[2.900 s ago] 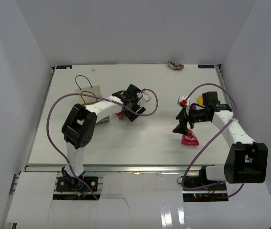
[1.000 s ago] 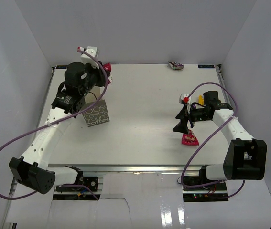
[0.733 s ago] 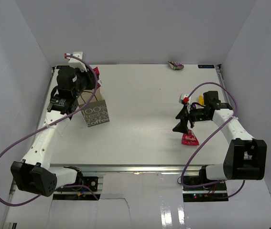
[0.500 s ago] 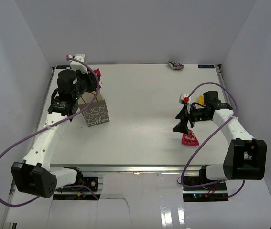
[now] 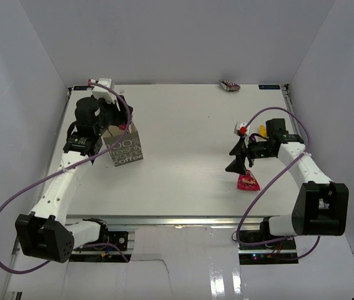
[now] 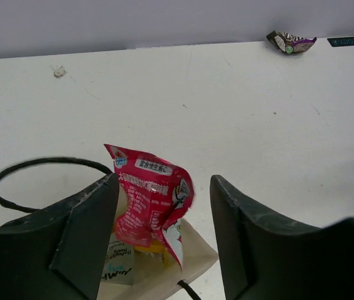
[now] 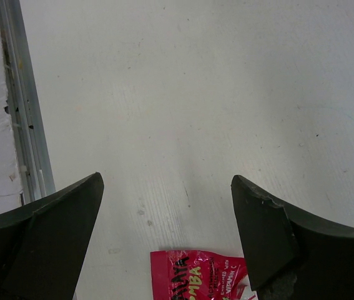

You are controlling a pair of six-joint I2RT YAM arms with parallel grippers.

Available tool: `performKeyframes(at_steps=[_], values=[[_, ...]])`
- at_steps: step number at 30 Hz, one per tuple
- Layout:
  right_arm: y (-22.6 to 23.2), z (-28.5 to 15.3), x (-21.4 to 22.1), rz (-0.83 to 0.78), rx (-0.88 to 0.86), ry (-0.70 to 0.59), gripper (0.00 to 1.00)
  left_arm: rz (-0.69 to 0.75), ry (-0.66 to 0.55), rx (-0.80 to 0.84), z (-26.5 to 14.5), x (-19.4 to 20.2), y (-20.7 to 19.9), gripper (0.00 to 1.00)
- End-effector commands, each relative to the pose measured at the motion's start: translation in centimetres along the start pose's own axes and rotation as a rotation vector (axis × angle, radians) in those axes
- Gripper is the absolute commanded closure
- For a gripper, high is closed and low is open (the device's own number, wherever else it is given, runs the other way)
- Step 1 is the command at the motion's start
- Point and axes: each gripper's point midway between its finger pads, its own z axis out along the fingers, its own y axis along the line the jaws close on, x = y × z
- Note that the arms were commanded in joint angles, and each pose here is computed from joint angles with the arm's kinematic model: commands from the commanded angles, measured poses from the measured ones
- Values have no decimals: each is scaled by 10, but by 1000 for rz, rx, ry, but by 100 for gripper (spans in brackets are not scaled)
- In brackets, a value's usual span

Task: Place the snacks into the paper bag

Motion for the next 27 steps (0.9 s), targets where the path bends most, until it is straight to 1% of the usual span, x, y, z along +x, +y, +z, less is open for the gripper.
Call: performKeyframes(at_steps=[1,3,6,7,8,9,10,11,13,14,16,17,18,19,20,21,22,24,25,26,27], values=[[-4,-5,-16,-27,6,-33,11,11,-67,4,-9,-22,-1,29],[-4,-5,-17,-27,11,-31,11,8,-69,15,-8,-25,-4,27],[-6,-7,-16,-1,28,-16,11,-3,-92,58,-9,-39,-13,27],[-13,-8,-19,5,54,-13,12,-15,-111,79,-12,-49,-18,27],[-22,-10,-14,33,99,23,9,-20,-125,101,-13,-56,-23,26],[-27,-11,-12,111,133,37,7,-26,-134,149,-16,-62,-32,24],[-34,-14,-14,131,166,51,7,-33,-143,178,-18,-67,-38,23],[-39,-16,-5,166,202,100,5,-49,-168,215,-24,-79,-46,21],[-39,-20,5,159,221,188,3,-59,-182,299,-33,-89,-63,17],[-34,-25,19,166,227,285,2,-75,-204,328,-41,-98,-69,15],[-30,-33,38,126,231,392,2,-87,-214,378,-52,-102,-79,10],[-27,-41,58,134,257,492,2,-108,-214,390,-54,-99,-81,9],[-30,-46,70,133,294,551,2,-113,-236,398,-66,-103,-84,9],[-33,-51,80,189,367,595,3,-128,-238,396,-69,-101,-84,7],[-43,-66,96,203,487,712,10,-139,-246,396,-74,-101,-84,7],[-44,-70,108,234,541,750,10,-162,-247,397,-81,-95,-85,7],[-41,-71,115,299,568,769,10,-177,-251,390,-85,-93,-84,7],[-27,-67,121,368,543,770,10,-203,-237,381,-88,-79,-82,7],[-22,-63,120,422,550,739,10,-206,-253,373,-97,-80,-81,7],[-14,-56,123,454,521,720,9,-211,-253,367,-100,-77,-81,6],[-17,-56,121,463,537,717,10,-218,-244,359,-100,-71,-79,6]])
